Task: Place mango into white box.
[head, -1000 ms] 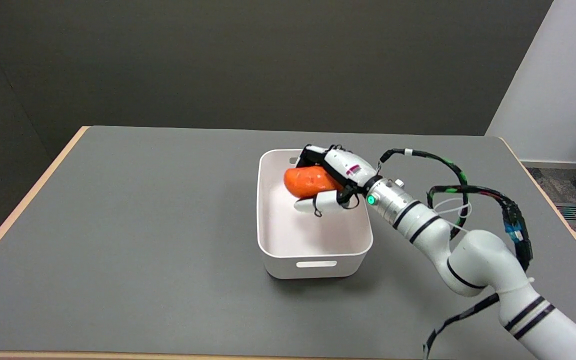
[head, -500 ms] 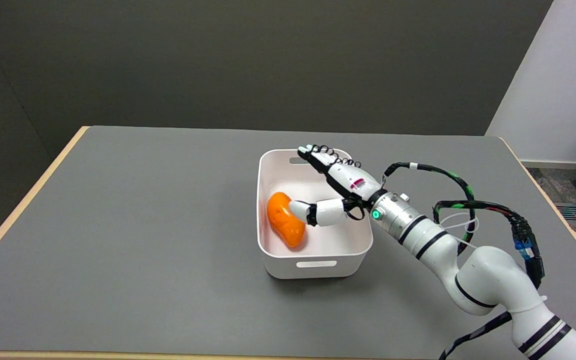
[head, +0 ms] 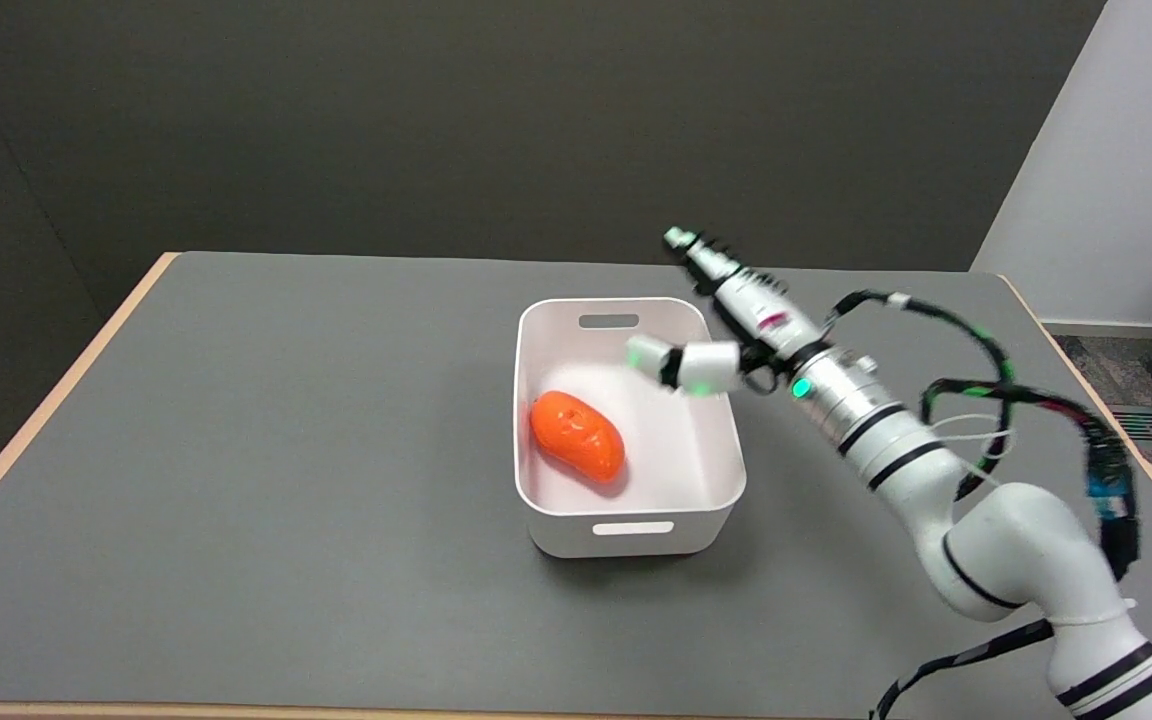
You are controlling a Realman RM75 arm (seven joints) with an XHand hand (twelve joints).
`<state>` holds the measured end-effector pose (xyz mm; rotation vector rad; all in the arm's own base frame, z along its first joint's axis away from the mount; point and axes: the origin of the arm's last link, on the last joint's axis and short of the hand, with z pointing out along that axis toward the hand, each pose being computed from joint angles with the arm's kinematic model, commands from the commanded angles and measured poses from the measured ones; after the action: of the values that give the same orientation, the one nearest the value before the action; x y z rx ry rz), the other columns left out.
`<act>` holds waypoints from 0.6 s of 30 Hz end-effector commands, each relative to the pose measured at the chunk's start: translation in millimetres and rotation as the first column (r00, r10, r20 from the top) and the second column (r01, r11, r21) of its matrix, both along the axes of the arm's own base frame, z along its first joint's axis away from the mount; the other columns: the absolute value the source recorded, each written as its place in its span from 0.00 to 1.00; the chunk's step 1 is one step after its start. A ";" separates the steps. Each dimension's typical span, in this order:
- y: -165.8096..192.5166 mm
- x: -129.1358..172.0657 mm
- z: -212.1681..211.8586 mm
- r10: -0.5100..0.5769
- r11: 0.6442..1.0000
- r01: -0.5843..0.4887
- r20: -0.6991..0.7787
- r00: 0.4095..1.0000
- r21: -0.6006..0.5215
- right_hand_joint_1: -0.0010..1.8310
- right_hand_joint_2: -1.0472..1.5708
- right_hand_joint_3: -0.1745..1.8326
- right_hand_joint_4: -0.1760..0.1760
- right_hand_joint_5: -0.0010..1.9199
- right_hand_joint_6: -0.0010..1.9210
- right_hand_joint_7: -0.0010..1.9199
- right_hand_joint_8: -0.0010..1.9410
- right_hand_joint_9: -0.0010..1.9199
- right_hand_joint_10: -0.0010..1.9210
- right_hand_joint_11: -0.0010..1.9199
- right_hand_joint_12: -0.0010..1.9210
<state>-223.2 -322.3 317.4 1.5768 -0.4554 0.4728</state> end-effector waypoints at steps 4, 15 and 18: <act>57.1 54.0 115.2 0.473 0.880 -0.365 0.625 0.621 -0.304 0.22 0.62 0.52 0.47 0.00 0.00 0.00 0.00 0.00 0.00 0.00 0.43; 93.2 -20.1 120.4 0.588 0.766 -0.471 0.773 0.237 -0.438 0.22 0.64 0.55 0.37 0.01 0.04 0.01 0.10 0.01 0.31 0.01 0.56; 100.6 -39.2 117.0 0.590 0.758 -0.460 0.787 0.180 -0.463 0.24 0.65 0.51 0.37 0.03 0.13 0.10 0.18 0.09 0.44 0.07 0.69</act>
<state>-190.9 -294.5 391.1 1.4362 -0.6807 1.2283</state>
